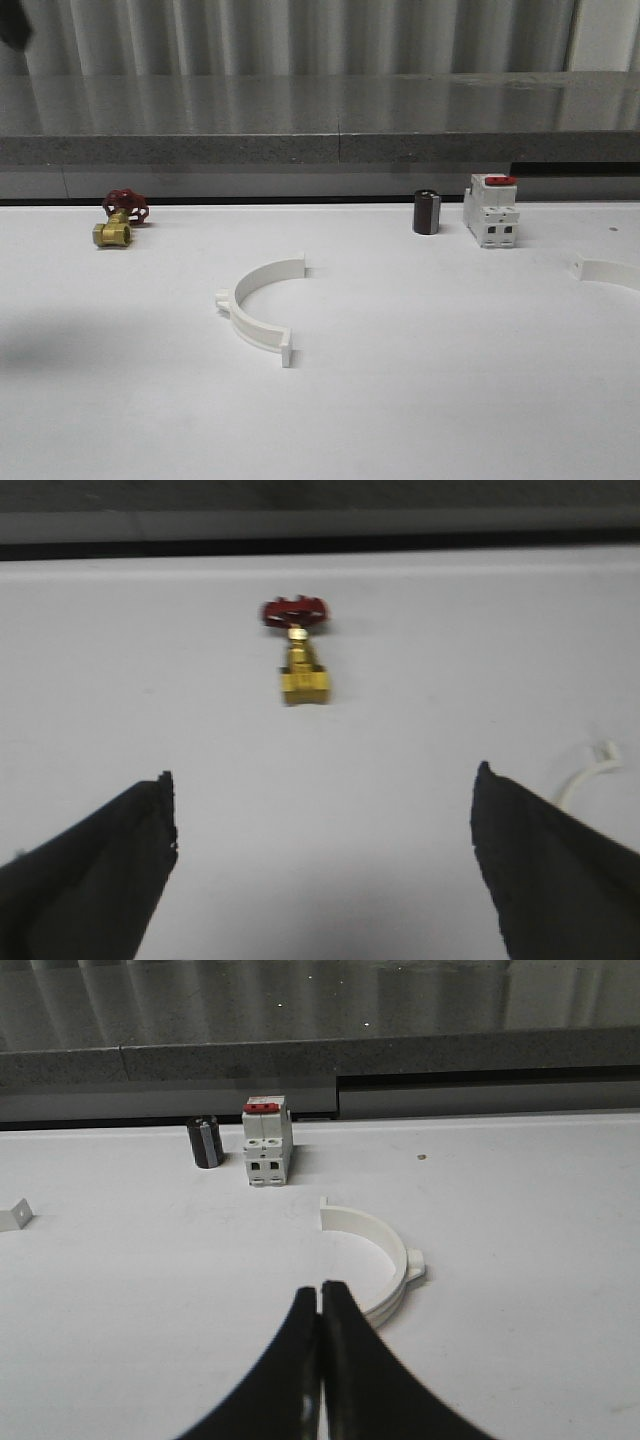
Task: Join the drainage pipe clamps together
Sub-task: 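Move the right gripper over the other white clamp half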
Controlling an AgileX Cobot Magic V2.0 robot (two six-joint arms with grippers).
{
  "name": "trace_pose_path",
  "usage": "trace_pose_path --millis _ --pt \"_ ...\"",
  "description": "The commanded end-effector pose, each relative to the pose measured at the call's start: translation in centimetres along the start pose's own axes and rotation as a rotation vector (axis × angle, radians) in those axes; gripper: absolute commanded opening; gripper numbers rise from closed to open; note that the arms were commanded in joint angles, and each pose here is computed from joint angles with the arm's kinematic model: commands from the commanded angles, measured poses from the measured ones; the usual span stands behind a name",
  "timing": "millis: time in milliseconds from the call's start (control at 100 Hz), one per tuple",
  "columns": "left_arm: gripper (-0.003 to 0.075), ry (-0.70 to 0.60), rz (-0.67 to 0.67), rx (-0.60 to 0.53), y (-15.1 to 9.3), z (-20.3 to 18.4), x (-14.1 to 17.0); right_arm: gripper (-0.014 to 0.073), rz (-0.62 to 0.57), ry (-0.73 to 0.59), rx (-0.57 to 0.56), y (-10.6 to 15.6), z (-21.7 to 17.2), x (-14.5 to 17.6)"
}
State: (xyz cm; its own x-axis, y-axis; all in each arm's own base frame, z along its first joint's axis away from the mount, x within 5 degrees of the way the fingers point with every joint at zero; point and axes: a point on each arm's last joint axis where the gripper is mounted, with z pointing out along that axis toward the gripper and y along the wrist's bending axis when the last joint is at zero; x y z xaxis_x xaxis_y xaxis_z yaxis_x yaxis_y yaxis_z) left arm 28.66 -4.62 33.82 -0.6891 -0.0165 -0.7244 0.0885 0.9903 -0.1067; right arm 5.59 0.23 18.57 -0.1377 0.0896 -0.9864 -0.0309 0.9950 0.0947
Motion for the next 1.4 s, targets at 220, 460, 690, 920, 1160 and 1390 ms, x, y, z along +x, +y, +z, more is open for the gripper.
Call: trace_pose_path --millis 220,460,690,920,1160,1390 --pt "0.0588 -0.3 -0.063 -0.033 2.5 -8.4 5.4 -0.0118 -0.012 -0.122 -0.009 0.1 -0.3 -1.4" --pt "0.0567 -0.321 -0.06 -0.027 2.5 -10.7 13.3 -0.0118 -0.011 -0.129 -0.01 0.1 -0.3 -1.5" --pt "0.0146 -0.407 -0.054 -0.018 2.4 -12.0 17.2 -0.0118 -0.007 -0.181 -0.016 0.3 -0.8 -3.0" --pt "-0.002 -0.44 -0.045 -0.02 2.4 -12.6 17.6 -0.0118 0.016 -0.174 -0.017 0.8 -1.8 -8.3" --pt "-0.002 -0.44 -0.045 -0.02 2.4 -12.6 17.6 -0.0118 0.031 0.234 0.024 1.4 1.7 -14.4" --pt "-0.002 -0.442 -0.045 -0.02 2.4 -12.6 17.6 -0.0101 0.029 0.462 0.05 1.7 7.5 -17.0"
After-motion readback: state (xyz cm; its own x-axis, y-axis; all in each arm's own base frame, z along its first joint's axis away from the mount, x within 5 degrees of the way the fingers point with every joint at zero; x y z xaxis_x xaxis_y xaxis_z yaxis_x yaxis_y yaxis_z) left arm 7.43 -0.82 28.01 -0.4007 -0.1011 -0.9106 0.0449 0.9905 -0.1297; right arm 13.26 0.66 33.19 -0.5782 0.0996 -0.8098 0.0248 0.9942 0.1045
